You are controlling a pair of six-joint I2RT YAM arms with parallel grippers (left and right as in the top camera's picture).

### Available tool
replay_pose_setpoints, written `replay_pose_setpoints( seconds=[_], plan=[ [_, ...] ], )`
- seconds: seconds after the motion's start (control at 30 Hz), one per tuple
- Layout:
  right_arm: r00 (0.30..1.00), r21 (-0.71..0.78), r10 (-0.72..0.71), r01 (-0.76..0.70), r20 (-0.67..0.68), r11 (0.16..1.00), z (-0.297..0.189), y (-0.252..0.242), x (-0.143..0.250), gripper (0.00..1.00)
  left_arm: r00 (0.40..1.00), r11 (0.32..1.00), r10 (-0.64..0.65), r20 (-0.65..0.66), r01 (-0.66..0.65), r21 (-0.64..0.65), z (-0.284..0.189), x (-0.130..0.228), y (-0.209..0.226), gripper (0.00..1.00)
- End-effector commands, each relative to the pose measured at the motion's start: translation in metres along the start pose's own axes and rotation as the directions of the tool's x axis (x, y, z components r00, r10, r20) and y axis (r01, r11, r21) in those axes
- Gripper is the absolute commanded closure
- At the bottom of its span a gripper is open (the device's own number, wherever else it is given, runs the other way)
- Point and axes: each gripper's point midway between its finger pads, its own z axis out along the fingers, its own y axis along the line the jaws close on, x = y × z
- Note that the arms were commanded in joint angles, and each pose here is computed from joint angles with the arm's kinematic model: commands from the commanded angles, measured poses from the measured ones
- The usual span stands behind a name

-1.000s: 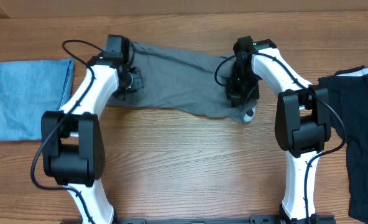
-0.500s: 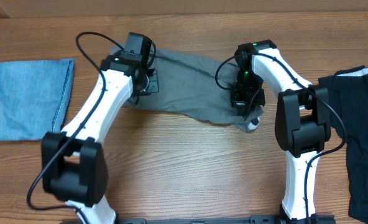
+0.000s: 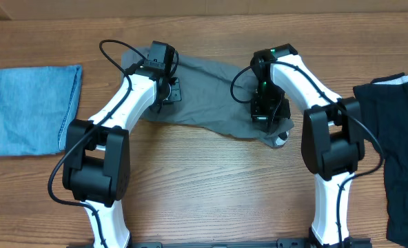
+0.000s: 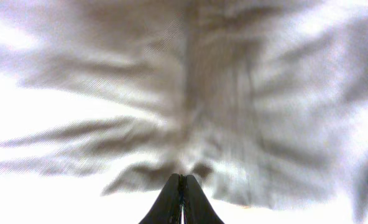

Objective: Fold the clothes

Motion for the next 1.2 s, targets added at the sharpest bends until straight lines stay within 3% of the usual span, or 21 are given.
replay_pose_setpoints(
  seconds=[0.0,0.3,0.4,0.73,0.93,1.17],
  plan=[
    [0.984,-0.028,0.023,-0.019,0.174,0.999,-0.054,-0.004,0.004,0.96,1.000,1.000,-0.005,-0.030,0.004,-0.020,0.016,0.007,0.000,0.96],
    [0.907,-0.103,0.016,0.030,0.420,0.994,-0.129,-0.006,0.017,0.96,0.997,0.999,-0.010,0.077,0.007,0.044,0.028,-0.020,-0.015,0.96],
    [0.888,-0.118,0.024,0.033,0.459,0.992,-0.144,-0.010,0.023,0.96,0.998,0.995,-0.009,0.055,0.004,0.099,0.028,-0.017,-0.025,0.96],
    [0.882,-0.115,0.021,0.038,0.470,0.993,-0.148,-0.022,0.020,0.96,0.998,0.999,0.002,-0.060,-0.005,-0.050,0.049,0.035,0.010,0.96],
    [0.879,-0.117,0.022,0.039,0.477,0.992,-0.149,-0.021,0.019,0.96,0.974,1.000,-0.002,-0.226,0.001,-0.006,0.052,0.081,0.011,0.96],
    [0.874,-0.121,0.022,0.042,0.485,0.992,-0.150,-0.020,0.017,0.96,0.936,0.999,-0.007,-0.353,0.018,0.029,0.043,0.110,0.007,0.96]
  ],
)
